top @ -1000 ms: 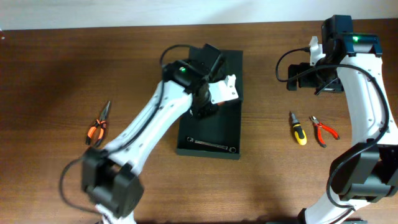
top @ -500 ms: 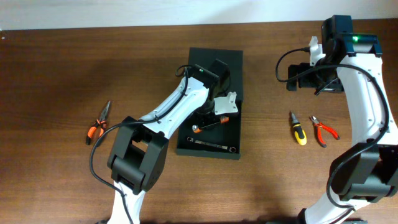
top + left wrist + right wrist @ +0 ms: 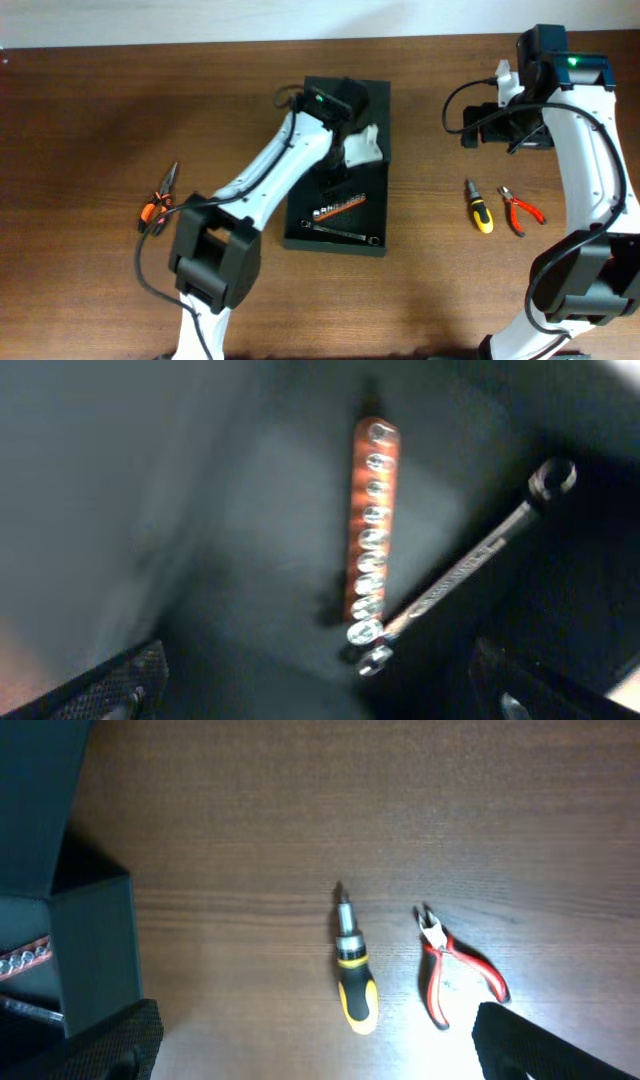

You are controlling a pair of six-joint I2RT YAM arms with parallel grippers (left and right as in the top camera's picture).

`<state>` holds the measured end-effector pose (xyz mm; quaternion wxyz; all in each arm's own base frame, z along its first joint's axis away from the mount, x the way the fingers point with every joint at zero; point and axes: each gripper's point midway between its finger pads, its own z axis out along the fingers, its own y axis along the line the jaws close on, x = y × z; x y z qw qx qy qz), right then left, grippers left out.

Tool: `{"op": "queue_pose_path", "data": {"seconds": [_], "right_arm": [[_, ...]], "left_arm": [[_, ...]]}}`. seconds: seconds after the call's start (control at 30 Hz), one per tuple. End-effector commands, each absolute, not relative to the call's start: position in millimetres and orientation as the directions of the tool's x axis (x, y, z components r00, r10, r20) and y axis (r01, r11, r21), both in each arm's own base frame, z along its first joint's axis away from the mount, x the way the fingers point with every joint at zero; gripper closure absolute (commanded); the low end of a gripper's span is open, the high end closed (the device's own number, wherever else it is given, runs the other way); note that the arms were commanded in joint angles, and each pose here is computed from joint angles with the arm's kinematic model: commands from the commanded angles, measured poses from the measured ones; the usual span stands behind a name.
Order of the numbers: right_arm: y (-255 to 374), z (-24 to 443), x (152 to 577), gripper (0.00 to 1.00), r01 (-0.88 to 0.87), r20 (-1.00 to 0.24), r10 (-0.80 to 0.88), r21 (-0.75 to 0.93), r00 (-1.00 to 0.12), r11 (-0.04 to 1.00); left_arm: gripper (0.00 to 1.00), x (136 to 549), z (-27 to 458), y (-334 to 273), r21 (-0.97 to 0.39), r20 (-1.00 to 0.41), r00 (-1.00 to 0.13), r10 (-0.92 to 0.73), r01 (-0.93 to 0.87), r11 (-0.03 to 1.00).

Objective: Pack container

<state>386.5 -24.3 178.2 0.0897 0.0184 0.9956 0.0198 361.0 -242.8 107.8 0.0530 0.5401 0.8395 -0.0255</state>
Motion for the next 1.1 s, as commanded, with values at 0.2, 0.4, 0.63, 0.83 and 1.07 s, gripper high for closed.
{"op": "queue_pose_path", "data": {"seconds": [0.2, 0.4, 0.63, 0.83, 1.07], "right_arm": [[-21.3, 317.4, 371.9, 0.01, -0.049, -0.403, -0.04, 0.012, -0.914, 0.999], [-15.0, 323.5, 337.0, 0.01, -0.057, -0.394, -0.043, 0.025, -0.918, 0.998], [-24.3, 253.2, 307.5, 0.01, -0.065, -0.2, -0.061, 0.015, -0.978, 0.998], [-27.4, 184.6, 313.9, 0.01, -0.137, -0.092, -0.134, 0.027, -0.987, 0.99], [-28.1, 120.8, 320.6, 0.01, -0.145, -0.044, -0.144, 0.039, -0.989, 0.989]], "left_arm": [[0.01, 401.4, 227.1, -129.3, 0.107, -0.347, -0.757, 0.554, 0.555, 0.825], [0.01, 408.3, 232.3, -40.1, 0.064, -0.341, -0.897, 0.282, 0.277, 0.959], [0.01, 406.2, 230.8, 2.7, 0.044, -0.327, -0.932, 0.156, 0.15, 0.988], [0.01, 405.2, 234.6, 3.7, 0.025, -0.339, -0.935, 0.103, 0.101, 0.995], [0.01, 402.9, 235.2, 2.9, 0.02, -0.335, -0.937, 0.102, 0.101, 0.995]]}}
